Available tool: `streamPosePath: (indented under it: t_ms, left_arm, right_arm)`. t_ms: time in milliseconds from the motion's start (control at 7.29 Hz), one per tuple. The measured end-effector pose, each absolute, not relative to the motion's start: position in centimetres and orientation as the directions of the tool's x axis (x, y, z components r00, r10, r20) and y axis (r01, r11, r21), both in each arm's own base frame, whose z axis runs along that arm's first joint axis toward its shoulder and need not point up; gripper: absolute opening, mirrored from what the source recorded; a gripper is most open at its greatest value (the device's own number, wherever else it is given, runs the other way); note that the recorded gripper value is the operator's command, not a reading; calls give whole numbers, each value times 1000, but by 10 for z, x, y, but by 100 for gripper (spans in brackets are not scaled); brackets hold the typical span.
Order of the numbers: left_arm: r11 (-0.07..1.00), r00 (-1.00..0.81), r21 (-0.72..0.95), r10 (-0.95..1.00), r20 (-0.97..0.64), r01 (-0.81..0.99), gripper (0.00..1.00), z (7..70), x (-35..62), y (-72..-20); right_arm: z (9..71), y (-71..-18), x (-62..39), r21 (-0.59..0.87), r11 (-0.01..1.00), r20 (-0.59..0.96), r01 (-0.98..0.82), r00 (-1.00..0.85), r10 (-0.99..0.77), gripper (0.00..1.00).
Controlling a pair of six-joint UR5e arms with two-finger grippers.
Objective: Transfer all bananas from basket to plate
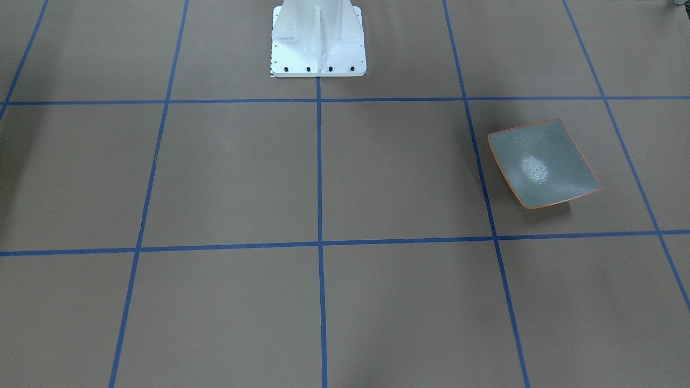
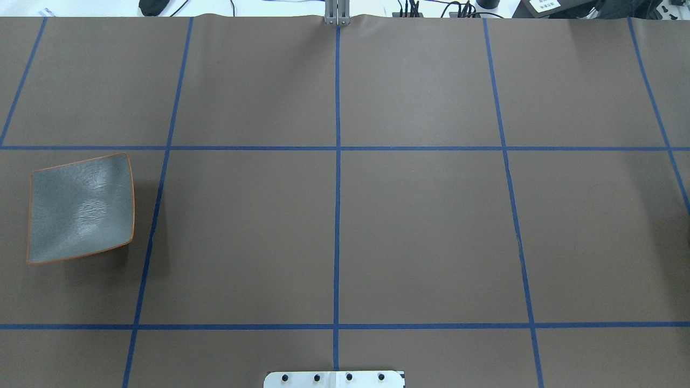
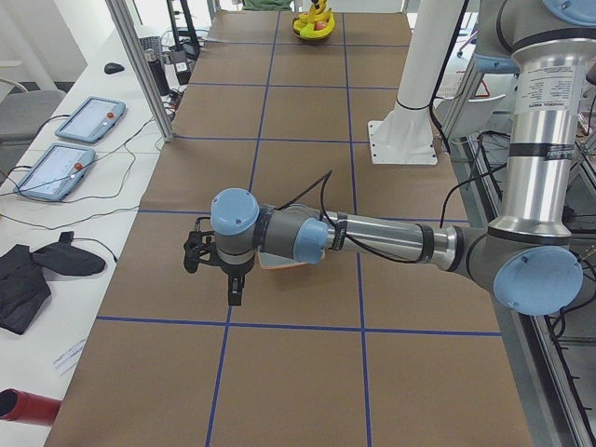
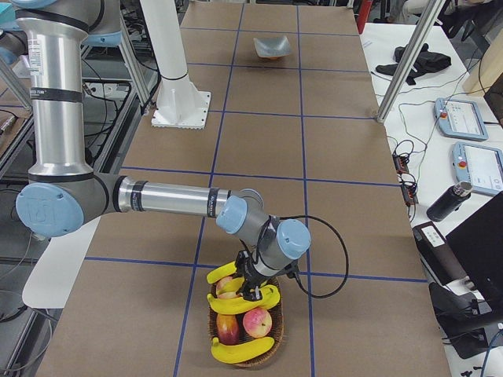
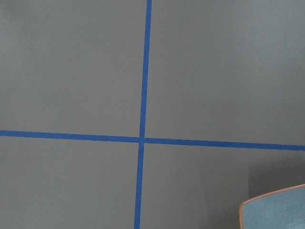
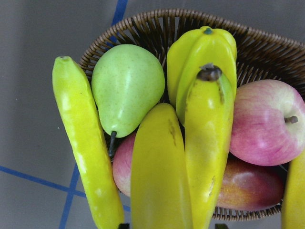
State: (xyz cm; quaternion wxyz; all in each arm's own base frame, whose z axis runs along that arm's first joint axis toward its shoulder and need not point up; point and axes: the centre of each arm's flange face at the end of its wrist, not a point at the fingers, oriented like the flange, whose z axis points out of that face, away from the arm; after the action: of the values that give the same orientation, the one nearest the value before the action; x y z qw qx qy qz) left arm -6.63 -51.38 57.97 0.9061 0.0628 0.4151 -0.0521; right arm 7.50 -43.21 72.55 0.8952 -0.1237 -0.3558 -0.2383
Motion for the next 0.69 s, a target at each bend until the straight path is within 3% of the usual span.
streamPosePath:
  t_ms: [686]
  left_arm:
    - [987,649,69,-43,-760,146,100,580,-66,-513]
  right_arm:
    - [702,-450,70,-20,844,672,536,632,-386,0]
